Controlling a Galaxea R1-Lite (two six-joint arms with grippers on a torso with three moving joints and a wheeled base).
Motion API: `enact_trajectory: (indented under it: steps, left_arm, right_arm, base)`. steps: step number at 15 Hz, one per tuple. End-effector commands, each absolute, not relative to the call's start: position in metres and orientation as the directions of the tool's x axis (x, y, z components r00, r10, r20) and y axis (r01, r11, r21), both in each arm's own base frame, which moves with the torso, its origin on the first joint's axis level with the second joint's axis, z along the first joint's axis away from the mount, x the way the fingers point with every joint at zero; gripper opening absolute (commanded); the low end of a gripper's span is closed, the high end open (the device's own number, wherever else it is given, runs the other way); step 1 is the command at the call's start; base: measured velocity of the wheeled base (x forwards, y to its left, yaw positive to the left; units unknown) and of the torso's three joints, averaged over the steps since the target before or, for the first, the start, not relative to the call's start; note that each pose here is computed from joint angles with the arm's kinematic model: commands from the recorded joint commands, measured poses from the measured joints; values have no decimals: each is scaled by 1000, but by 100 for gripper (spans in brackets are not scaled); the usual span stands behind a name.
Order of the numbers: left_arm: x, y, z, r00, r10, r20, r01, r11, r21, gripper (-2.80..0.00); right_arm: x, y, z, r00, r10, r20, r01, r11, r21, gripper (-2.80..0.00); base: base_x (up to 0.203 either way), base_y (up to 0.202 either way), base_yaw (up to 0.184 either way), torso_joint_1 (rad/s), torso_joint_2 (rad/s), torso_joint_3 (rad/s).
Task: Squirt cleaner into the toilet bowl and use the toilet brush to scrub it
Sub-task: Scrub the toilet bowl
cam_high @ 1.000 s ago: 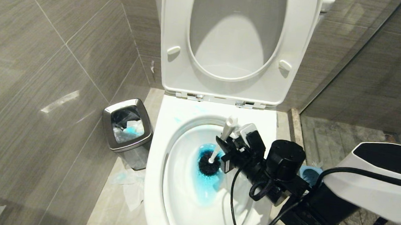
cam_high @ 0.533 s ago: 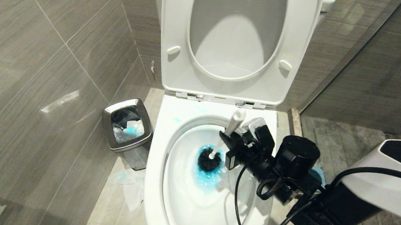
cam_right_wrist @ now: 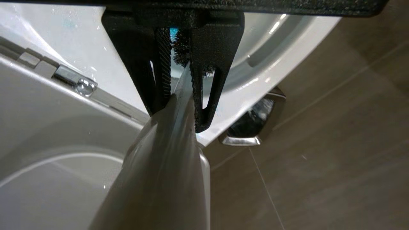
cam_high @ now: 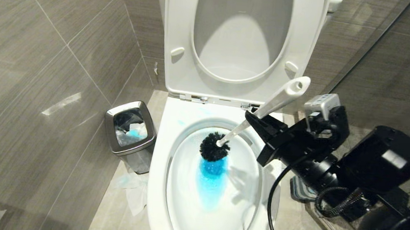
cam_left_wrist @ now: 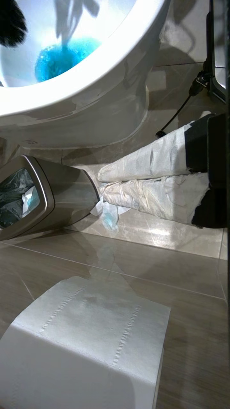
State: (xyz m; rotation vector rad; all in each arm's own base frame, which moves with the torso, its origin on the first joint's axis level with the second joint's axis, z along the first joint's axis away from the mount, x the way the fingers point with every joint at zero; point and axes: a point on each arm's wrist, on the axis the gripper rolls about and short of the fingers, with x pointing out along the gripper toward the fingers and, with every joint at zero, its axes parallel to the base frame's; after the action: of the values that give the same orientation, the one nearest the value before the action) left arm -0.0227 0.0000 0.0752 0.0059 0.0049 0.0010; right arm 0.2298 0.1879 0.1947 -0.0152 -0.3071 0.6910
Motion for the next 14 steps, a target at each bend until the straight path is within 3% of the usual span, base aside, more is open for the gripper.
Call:
enact_trajectory:
  steps: [1, 9, 14]
  left_arm:
    - [-23, 0, 75, 1000, 2, -5, -2, 1000, 6, -280]
    - [-23, 0, 75, 1000, 2, -5, -2, 1000, 6, -280]
    - [-23, 0, 75, 1000, 2, -5, -2, 1000, 6, -280]
  right_arm:
    - [208, 171, 221, 690, 628, 359, -641, 761, -99, -280]
    - [172, 142, 262, 678, 650, 342, -693, 721, 5, -280]
    - [167, 127, 285, 724, 646, 240, -669, 743, 18, -280]
  base:
    - [0, 0, 0, 0, 0, 0]
    - [0, 0, 0, 0, 0, 0]
    - [0, 0, 0, 0, 0, 0]
